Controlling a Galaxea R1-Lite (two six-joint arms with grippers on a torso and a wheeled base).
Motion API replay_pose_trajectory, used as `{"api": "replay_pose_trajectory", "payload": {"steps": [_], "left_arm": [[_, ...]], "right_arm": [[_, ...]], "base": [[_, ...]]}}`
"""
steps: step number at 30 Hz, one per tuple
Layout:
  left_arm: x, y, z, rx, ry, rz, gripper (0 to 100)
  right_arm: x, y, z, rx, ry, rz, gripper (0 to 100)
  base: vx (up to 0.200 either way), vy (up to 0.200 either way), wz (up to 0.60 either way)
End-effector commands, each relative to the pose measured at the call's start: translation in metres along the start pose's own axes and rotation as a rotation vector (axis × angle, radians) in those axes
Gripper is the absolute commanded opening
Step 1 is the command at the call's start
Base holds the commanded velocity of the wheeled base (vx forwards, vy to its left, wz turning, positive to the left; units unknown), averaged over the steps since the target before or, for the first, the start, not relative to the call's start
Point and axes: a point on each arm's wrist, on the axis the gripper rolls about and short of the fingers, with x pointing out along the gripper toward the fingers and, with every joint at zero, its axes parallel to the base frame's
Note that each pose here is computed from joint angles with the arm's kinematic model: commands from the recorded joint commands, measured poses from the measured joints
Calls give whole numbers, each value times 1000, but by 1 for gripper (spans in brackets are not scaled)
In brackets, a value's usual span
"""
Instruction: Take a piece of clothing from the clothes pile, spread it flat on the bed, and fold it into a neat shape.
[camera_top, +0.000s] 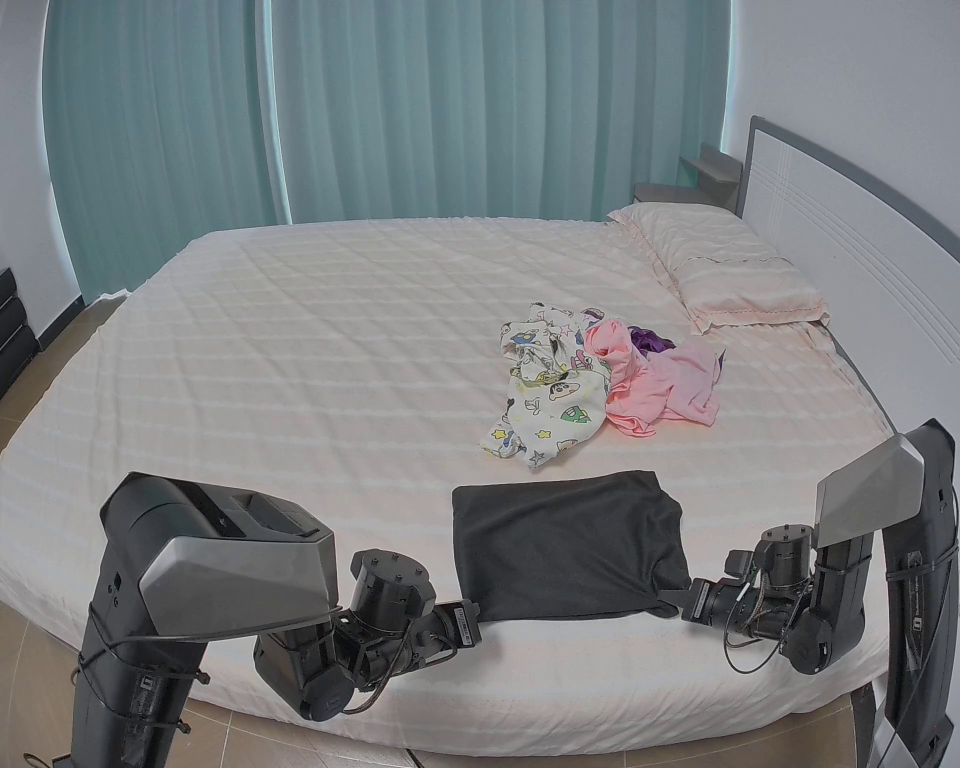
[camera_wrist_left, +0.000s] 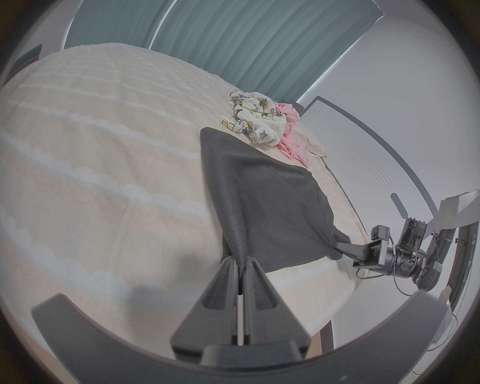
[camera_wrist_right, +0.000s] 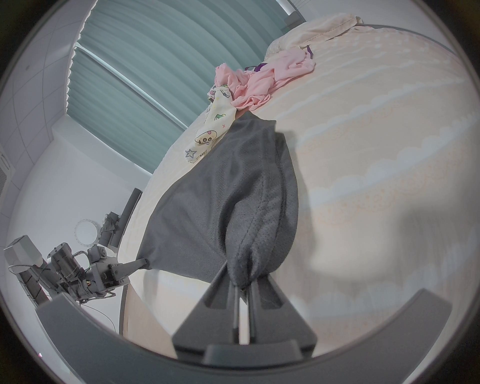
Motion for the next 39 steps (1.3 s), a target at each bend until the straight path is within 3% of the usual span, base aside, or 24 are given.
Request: {"api": "replay_pose_trajectory", "payload": {"steps": [1,8,15,16,17,21,29,33,39], "left_arm": [[-3,-1,2,0,5,14,0],[-9,-3,4,-1,57,58,0],[-8,-1,2,0,86,81,0],[-8,-1,1,-1,93,86,0],[-9,-1,0,0,102,92,100],[-9,-1,1,0,101,91,100],[-17,-6,15,-9,61,74,100],[-21,-6,27,-28,33,70,100],[-15,-4,29,-38,24,71,100]], "right_arm": [[-16,9,2,-12,7,-1,0],[-22,8,-6,-75,99,-45,0],[-20,6,-10,-89,117,-51,0],[-20,6,-10,-88,119,-52,100],[-20,6,-10,-88,119,-52,100],[-23,7,-6,-91,98,-49,100],[-48,3,31,-74,-42,-32,100],[-40,1,37,-55,-56,-5,100],[-32,-6,25,-24,-5,-22,100]], "base": [[0,0,0],[0,0,0],[0,0,0],[0,0,0],[0,0,0],[0,0,0],[0,0,0],[0,0,0],[0,0,0]]}}
